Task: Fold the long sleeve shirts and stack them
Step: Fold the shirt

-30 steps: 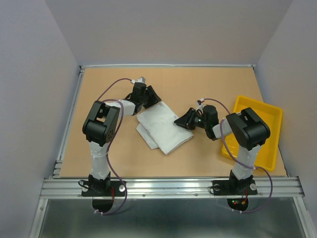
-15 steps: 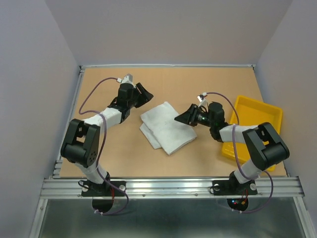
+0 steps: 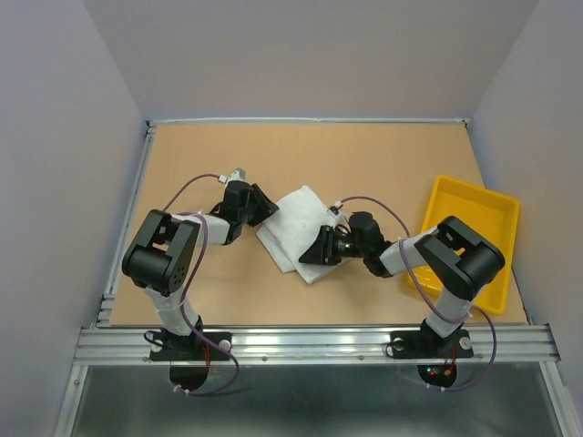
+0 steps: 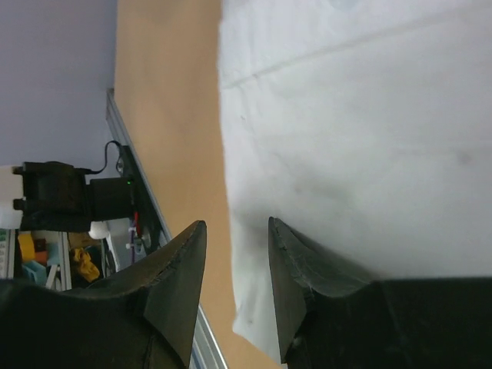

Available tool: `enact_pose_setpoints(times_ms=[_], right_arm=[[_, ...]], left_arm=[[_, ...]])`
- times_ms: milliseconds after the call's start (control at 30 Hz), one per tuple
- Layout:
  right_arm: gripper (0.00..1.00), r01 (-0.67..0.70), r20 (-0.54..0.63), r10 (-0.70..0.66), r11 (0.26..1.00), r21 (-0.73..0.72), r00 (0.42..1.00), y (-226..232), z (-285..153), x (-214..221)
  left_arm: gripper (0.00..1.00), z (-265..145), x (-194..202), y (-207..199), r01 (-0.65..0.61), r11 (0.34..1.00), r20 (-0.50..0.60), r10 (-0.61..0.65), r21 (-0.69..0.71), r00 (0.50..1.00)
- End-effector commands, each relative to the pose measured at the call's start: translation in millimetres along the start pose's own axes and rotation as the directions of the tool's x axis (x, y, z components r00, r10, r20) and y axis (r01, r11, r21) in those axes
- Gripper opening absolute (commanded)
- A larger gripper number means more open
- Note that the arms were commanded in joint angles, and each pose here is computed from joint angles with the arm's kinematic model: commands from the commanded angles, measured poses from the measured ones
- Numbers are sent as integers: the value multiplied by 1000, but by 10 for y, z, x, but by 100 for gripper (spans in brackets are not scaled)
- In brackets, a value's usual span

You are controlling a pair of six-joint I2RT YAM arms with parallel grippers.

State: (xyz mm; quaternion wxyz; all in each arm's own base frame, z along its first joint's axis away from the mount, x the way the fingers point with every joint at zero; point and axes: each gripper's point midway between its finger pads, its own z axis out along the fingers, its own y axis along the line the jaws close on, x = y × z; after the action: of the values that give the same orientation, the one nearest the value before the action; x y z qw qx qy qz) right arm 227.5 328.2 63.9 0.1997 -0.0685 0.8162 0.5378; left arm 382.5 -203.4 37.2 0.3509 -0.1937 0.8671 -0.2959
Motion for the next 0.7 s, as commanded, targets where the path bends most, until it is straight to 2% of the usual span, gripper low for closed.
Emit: enact_pose_setpoints(times_ms=[0,300,367,500,533,567,633,667], right_arm=[[43,-1,37,0,999,45,999,-222,-16,55],[44,-5,41,3,998,57,999,-220,-118,136],[44,-18,33,17,998,54,999,-204,-132,153],[44,9,30,-10,999,35,999,62,-130,-50],[44,29,37,-31,998,51,999,115,-128,-140],[44,63,38,-69,988,139,997,54,-194,-197],[44,168,88,-188,966,198,978,207,-255,-551],[44,150,80,-181,945,289,980,58,-326,-583]], left_arm=[[51,48,-159,148,45,999,64,-43,-26,997],[51,48,-490,217,65,997,124,-60,-36,990],[51,100,-509,221,55,997,103,-50,-49,993],[55,35,-724,-17,21,1000,123,-19,-17,992],[57,-25,-770,-80,19,1000,135,-19,-3,991],[58,-161,-837,-191,15,1000,156,-17,16,988],[65,-307,-852,-201,23,1000,168,-20,-14,986],[70,-453,-861,-317,14,1000,187,-14,2,982]])
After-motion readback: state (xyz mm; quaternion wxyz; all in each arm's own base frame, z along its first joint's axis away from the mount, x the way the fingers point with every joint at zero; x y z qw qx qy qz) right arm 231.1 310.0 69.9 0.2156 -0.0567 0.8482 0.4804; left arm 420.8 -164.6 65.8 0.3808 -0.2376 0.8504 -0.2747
